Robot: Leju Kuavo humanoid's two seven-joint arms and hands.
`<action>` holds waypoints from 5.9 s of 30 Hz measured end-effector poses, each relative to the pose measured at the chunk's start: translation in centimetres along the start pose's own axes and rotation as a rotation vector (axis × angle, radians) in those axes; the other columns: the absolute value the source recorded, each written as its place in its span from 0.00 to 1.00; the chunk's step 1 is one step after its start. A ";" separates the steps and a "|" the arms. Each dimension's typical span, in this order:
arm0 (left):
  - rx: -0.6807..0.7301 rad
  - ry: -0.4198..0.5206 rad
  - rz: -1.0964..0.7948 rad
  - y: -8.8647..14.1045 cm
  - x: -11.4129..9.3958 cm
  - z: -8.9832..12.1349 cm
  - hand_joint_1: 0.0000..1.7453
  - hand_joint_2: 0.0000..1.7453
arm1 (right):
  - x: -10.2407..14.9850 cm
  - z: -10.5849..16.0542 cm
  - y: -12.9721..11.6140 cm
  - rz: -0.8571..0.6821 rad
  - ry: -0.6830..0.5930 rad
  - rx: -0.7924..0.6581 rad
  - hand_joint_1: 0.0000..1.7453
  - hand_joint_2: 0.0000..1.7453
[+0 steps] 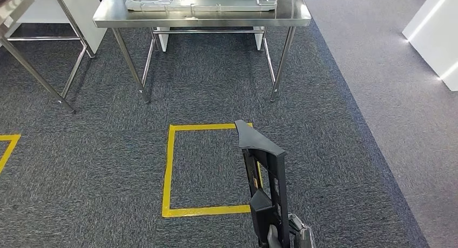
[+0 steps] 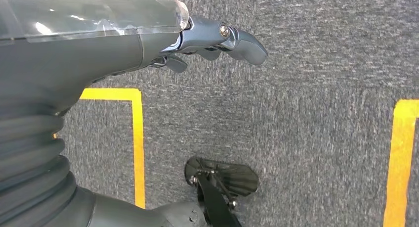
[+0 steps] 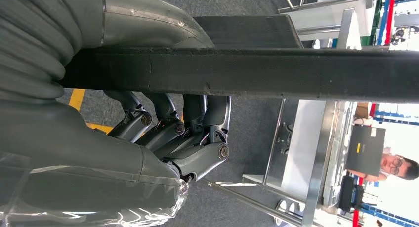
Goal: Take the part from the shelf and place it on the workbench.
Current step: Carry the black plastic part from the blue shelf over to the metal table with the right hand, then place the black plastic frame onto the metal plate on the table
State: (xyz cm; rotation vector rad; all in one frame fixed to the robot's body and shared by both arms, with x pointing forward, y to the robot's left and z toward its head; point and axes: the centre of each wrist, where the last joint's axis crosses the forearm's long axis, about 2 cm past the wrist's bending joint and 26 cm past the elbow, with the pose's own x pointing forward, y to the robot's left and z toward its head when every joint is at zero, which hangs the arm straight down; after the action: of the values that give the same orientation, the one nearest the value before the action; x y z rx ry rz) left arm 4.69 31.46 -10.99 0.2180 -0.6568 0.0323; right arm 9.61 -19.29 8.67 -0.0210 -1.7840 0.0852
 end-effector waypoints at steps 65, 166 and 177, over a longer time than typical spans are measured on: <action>0.027 0.047 0.081 0.4 -0.6 0.3 0.00 1.00 | -0.9 0.8 0.4 0.068 0.082 0.000 1.00 1.00; -0.158 0.055 -0.036 -0.5 1.6 -0.9 0.00 1.00 | 5.4 -37.7 -9.4 1.770 -0.280 0.257 1.00 1.00; -0.140 0.066 -0.021 0.1 1.1 -0.7 0.00 1.00 | 4.4 -38.4 -10.2 1.819 -0.219 0.331 1.00 1.00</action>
State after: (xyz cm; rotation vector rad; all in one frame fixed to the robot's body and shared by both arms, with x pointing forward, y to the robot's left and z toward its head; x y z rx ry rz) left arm 5.92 31.64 -10.86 0.0883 -0.5883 -0.0264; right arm 46.48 -27.40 21.77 -1.4054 -1.3755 1.6831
